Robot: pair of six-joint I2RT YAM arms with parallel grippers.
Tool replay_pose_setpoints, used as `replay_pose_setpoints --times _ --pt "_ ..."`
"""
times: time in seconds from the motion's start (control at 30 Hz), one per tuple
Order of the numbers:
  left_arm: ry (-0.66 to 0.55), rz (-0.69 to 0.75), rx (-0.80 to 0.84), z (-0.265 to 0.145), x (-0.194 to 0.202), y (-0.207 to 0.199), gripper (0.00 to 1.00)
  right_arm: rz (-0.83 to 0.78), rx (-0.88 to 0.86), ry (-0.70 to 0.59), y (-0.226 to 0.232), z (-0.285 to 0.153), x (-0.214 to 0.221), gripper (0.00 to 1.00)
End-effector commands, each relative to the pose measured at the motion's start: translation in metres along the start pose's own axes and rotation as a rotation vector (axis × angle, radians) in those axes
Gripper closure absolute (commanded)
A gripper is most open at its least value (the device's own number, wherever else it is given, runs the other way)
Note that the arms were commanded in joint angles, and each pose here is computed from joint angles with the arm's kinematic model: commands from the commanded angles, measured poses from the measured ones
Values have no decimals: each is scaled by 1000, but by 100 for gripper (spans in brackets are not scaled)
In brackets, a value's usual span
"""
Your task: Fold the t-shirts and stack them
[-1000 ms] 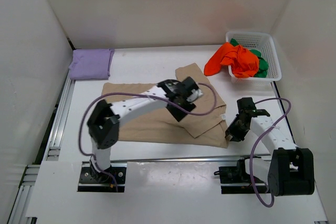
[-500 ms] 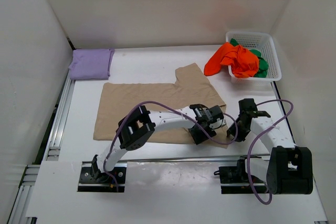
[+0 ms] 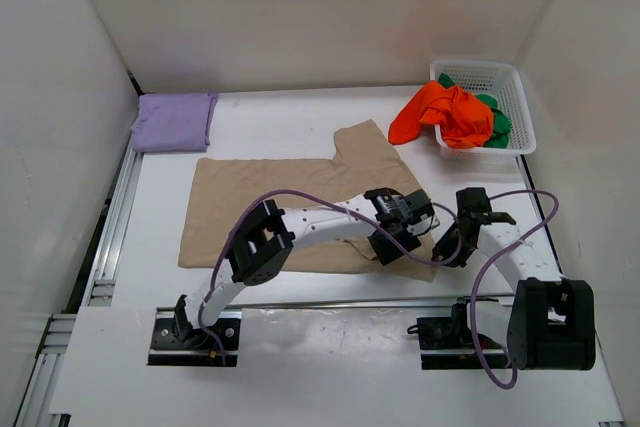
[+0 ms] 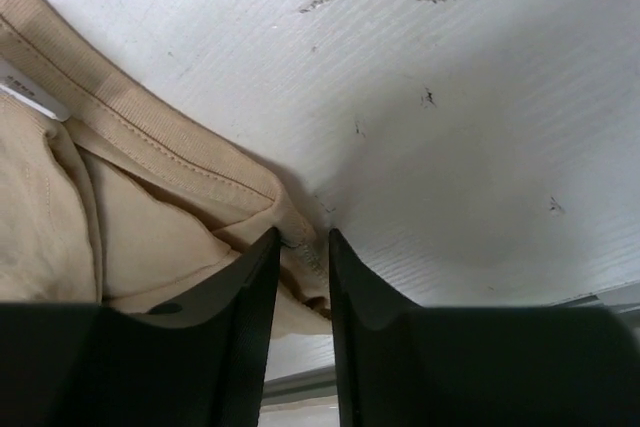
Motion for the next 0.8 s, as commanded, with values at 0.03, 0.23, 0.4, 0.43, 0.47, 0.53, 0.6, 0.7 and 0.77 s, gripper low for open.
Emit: replay_pose_setpoints --times 0.03,0.23,0.4,0.43,0.47,0.53,0.6,0.7,0.77 --pt "-24 -6 92 -37 -11 -5 24 -6 40 32 -9 16 8 81" --pt "7 -35 148 -77 16 9 23 2 73 32 -15 8 10 77" --pt "-10 -257 105 -107 81 91 20 34 32 -104 -10 -20 -2 43" --pt "-67 -306 84 -127 94 107 20 44 22 -117 -10 -24 -2 42" --pt "-65 -424 29 -132 116 143 19 45 -7 -156 -9 -30 -3 38" --pt "-33 -557 -16 -129 160 169 18 43 -47 -157 -7 -32 0 35" --pt "-7 -762 -99 -135 220 200 15 28 -91 -118 -6 -30 9 31" --pt "33 -997 -224 -136 292 216 10 -17 -110 -48 -8 -22 25 27" --pt "56 -1099 -282 -135 323 215 6 -53 -122 -5 -7 -15 32 25"
Point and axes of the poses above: each gripper's point midway between its finger pads, its own z axis out along the fingers, its own y axis along the line the jaws close on, x = y × z, the point moved 7 cm from there along -z, back along the fingers, and after that the axes turned 5 degrees about -z, right-handed, at the moved point
